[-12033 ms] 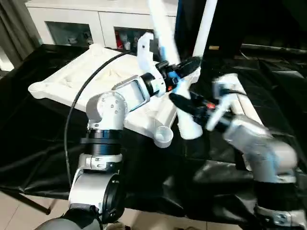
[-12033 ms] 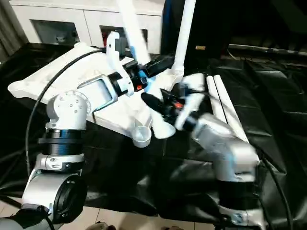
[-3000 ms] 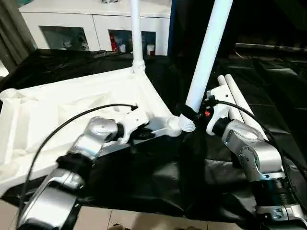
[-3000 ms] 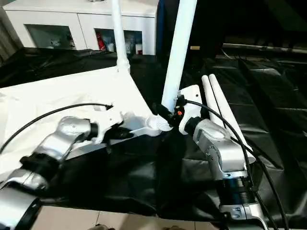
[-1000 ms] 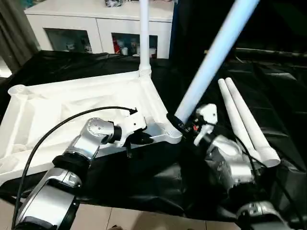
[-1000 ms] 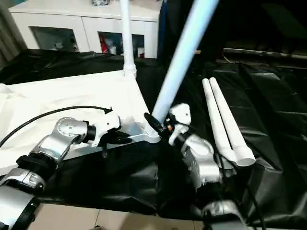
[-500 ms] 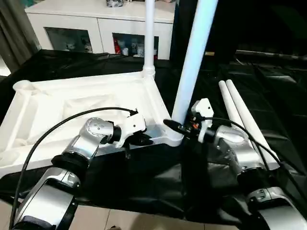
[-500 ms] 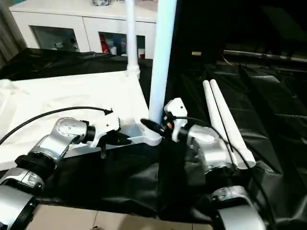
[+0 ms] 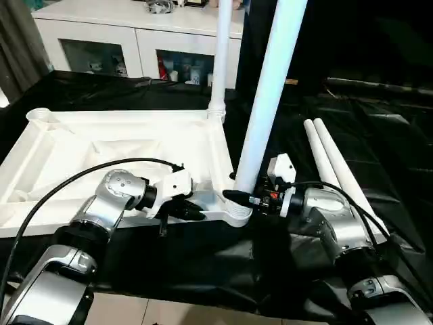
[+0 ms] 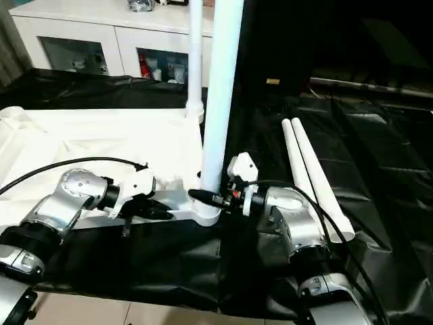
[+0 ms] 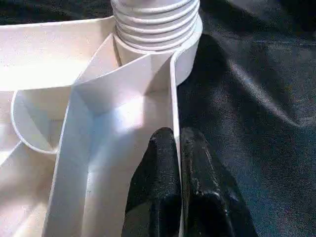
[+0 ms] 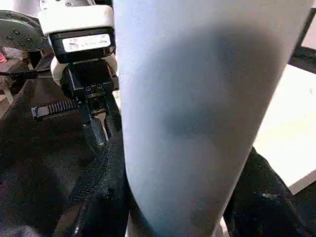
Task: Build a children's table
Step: Rotate table base
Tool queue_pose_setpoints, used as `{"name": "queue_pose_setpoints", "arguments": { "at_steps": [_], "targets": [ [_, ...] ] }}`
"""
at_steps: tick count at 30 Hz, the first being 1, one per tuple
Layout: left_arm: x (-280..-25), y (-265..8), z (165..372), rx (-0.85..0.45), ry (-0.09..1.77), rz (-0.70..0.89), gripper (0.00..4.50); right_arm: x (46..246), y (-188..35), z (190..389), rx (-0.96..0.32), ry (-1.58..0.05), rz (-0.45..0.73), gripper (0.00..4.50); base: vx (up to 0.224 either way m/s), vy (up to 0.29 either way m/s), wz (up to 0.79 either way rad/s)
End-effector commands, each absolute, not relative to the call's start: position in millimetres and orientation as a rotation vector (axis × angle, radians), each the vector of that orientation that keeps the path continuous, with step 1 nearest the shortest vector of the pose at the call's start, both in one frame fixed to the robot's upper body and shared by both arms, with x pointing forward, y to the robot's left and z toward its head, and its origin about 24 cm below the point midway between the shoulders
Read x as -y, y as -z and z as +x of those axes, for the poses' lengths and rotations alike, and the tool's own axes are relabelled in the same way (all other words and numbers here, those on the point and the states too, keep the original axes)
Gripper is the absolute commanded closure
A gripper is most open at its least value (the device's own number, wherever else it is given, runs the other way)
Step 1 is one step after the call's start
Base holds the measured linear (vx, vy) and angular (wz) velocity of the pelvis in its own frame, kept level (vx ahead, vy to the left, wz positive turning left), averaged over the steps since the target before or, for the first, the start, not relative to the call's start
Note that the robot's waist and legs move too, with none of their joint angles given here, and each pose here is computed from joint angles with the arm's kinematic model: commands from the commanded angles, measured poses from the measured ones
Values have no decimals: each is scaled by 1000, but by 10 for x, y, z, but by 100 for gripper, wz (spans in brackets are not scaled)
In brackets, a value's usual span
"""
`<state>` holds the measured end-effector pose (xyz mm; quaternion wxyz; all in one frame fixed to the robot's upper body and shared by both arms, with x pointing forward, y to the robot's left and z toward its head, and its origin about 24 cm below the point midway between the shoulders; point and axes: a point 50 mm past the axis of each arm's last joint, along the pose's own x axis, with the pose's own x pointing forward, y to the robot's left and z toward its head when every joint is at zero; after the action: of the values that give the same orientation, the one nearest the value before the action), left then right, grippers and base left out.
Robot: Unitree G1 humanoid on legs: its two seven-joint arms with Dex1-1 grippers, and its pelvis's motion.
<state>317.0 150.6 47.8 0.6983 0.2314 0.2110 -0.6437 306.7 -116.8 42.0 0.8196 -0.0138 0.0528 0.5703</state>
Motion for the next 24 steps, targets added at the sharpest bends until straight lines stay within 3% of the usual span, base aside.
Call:
{"name": "queue_pose_setpoints", "arguments": {
  "at_steps": [1,4,8,11,14,18,24],
  "targets": [
    [-1335,-504,3196,-416,1462,561,450,1189,96,2863,-384,-1175,-45,259,0,0,0],
    [-1349,-477,3235,-434,1391,581,450,1246,161,2946,-417,-1016,-89,259,0,0,0],
    [-1331,-432,3398,-480,1136,520,450,1347,253,3081,-484,-732,-97,259,-71,28,-9],
    [-1233,-396,3525,-517,876,442,450,1379,267,3189,-508,-512,-94,259,-117,59,-1],
    [-965,-364,3537,-546,750,342,450,1351,241,3288,-522,-327,1,259,34,-73,3],
    [-578,-372,3475,-532,768,316,450,1202,174,3375,-519,-263,57,259,24,20,-15],
    [-602,-379,3516,-521,719,388,450,1050,118,3420,-513,-281,54,260,-3,-4,4]
  ]
}}
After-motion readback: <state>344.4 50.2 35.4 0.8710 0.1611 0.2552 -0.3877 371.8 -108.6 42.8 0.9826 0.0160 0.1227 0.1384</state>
